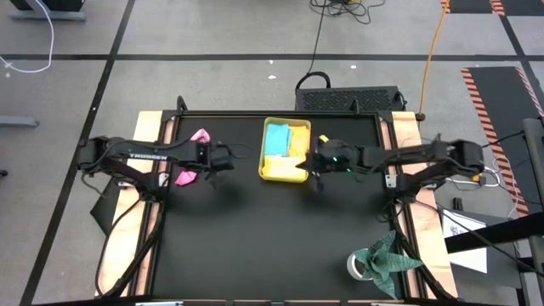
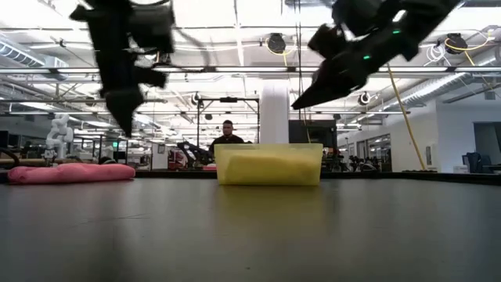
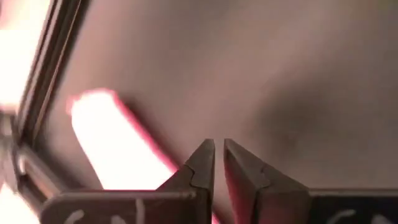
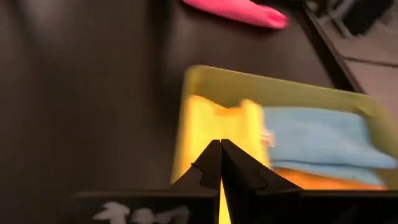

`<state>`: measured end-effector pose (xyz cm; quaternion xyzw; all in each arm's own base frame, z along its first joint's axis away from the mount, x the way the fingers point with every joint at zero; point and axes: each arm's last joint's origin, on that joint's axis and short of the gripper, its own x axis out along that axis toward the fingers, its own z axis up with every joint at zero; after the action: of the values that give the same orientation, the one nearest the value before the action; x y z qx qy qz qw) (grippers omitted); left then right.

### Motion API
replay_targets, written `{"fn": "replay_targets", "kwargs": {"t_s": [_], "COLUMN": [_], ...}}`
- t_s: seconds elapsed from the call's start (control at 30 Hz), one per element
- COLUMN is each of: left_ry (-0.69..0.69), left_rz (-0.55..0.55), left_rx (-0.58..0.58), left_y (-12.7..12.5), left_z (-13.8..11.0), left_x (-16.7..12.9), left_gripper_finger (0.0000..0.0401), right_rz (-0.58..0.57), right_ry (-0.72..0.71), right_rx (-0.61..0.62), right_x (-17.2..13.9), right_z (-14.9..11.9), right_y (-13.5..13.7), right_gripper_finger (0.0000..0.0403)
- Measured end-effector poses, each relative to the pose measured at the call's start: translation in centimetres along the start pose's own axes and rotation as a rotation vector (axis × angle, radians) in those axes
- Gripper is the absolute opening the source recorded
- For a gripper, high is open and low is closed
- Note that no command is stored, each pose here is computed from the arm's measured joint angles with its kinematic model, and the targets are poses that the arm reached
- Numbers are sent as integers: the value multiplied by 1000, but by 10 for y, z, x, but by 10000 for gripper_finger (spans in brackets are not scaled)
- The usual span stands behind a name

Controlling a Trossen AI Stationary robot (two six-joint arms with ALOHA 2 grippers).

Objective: Fold microfiber towels
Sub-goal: Fold the pink towel

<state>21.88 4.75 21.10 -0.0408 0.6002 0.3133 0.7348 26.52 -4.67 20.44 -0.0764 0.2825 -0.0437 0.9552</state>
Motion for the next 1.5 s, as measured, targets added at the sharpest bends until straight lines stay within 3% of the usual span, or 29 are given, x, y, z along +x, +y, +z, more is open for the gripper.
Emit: {"fn": "replay_targets", "kwargs": {"t_s": [0.1,0.33,0.47,0.6,0.87,0.97,1.1,1.23,1.3,1.4,1.5], "left_ry": [39,145,201,182,96,26,-170,-332,-365,-363,-446], "left_rz": [63,192,110,-63,-351,-497,-682,-757,-778,-809,-871], "left_rx": [-136,-455,-515,-505,-302,-148,147,367,399,364,319], "left_y": [13,49,62,59,15,-15,-61,-101,-113,-122,-127], "left_z": [-16,-38,-43,-40,-31,-30,-29,-39,-45,-50,-45], "left_x": [12,52,73,85,77,65,43,22,15,10,1], "left_gripper_finger": [61,153,165,141,25,14,46,95,128,180,225], "right_rz": [43,118,141,155,213,239,265,276,276,275,275], "right_ry": [-56,-214,-294,-339,-358,-347,-366,-395,-401,-410,-401], "right_rx": [-5,-35,-47,-38,-22,-30,-40,-43,-43,-42,-45], "right_x": [-12,-30,-38,-45,-52,-53,-55,-57,-57,-58,-57], "right_z": [-12,-41,-51,-50,-48,-49,-47,-45,-44,-43,-44], "right_y": [19,49,57,60,70,75,81,84,84,84,84], "right_gripper_finger": [0,0,0,0,0,0,0,0,0,0,0]}}
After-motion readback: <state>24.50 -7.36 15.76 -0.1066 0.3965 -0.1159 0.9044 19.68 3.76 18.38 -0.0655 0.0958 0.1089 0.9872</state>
